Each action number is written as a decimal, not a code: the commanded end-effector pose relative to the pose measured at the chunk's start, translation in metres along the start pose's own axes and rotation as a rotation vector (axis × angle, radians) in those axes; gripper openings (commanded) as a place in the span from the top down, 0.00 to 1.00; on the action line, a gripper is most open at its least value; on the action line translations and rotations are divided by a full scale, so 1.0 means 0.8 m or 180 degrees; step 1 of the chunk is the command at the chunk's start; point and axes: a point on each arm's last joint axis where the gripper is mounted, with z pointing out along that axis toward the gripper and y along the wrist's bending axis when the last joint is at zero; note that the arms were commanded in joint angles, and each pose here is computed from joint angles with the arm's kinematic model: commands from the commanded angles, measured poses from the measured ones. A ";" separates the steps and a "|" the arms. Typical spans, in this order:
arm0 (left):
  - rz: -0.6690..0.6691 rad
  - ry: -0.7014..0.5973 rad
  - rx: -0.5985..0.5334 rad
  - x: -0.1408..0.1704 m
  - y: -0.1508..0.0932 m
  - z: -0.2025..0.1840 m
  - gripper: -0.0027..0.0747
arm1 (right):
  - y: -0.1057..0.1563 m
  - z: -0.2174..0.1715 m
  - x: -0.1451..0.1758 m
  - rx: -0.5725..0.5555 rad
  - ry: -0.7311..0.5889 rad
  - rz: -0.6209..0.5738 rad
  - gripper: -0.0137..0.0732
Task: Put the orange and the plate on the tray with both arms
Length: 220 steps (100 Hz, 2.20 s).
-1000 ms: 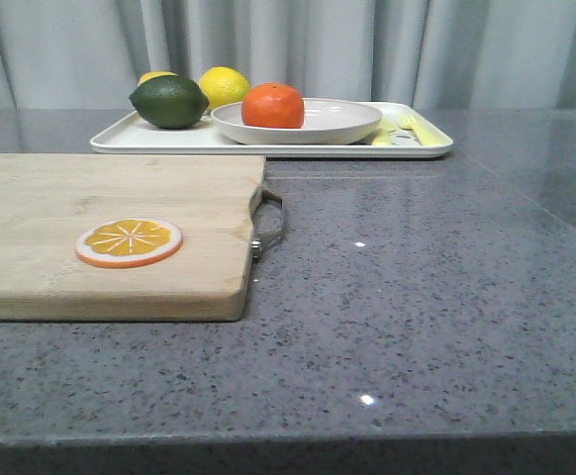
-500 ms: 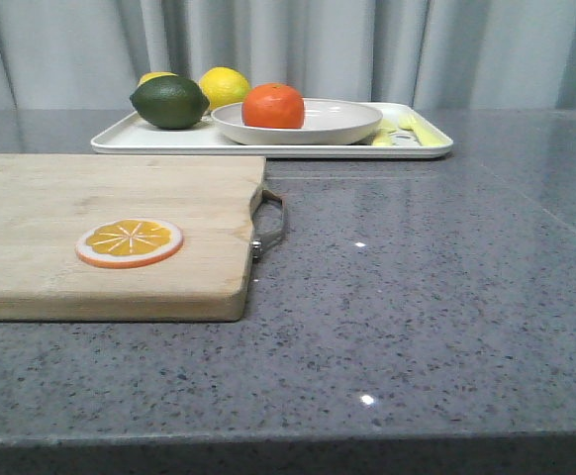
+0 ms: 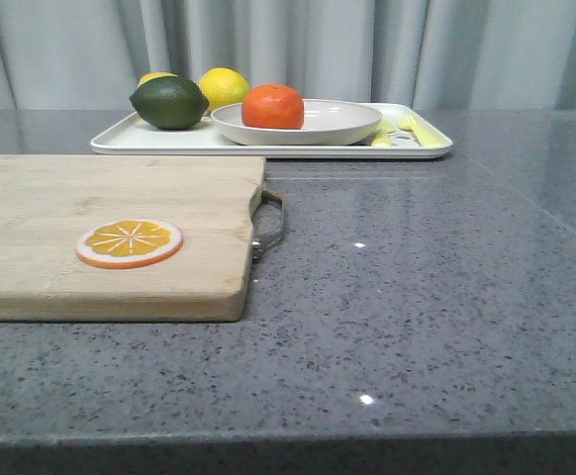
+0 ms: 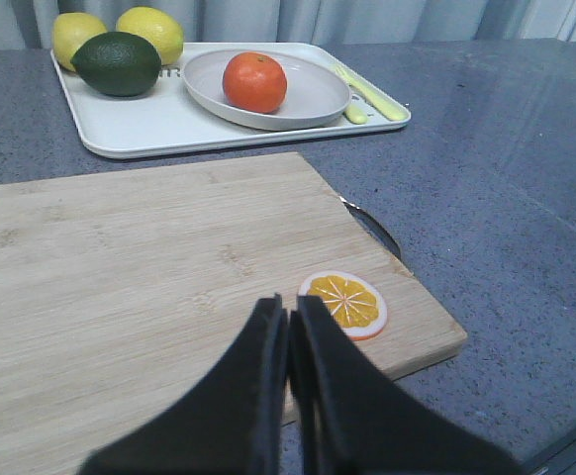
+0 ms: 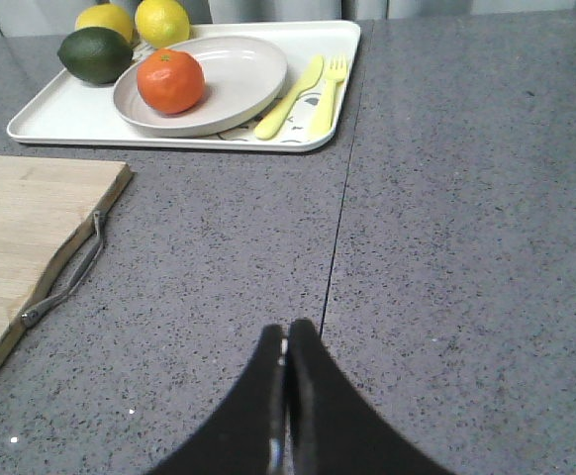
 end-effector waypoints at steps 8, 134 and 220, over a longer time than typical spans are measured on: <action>-0.0048 -0.0222 0.0014 -0.001 0.000 -0.004 0.99 | -0.003 -0.007 0.017 -0.0015 -0.0401 -0.0018 0.91; -0.0068 -0.0062 0.0005 0.017 0.004 0.001 0.99 | -0.013 0.006 0.051 0.0016 -0.0520 0.0034 0.91; 0.0390 -0.1568 -0.1400 0.076 0.059 0.006 0.99 | -0.013 0.006 0.051 0.0015 -0.0512 0.0034 0.91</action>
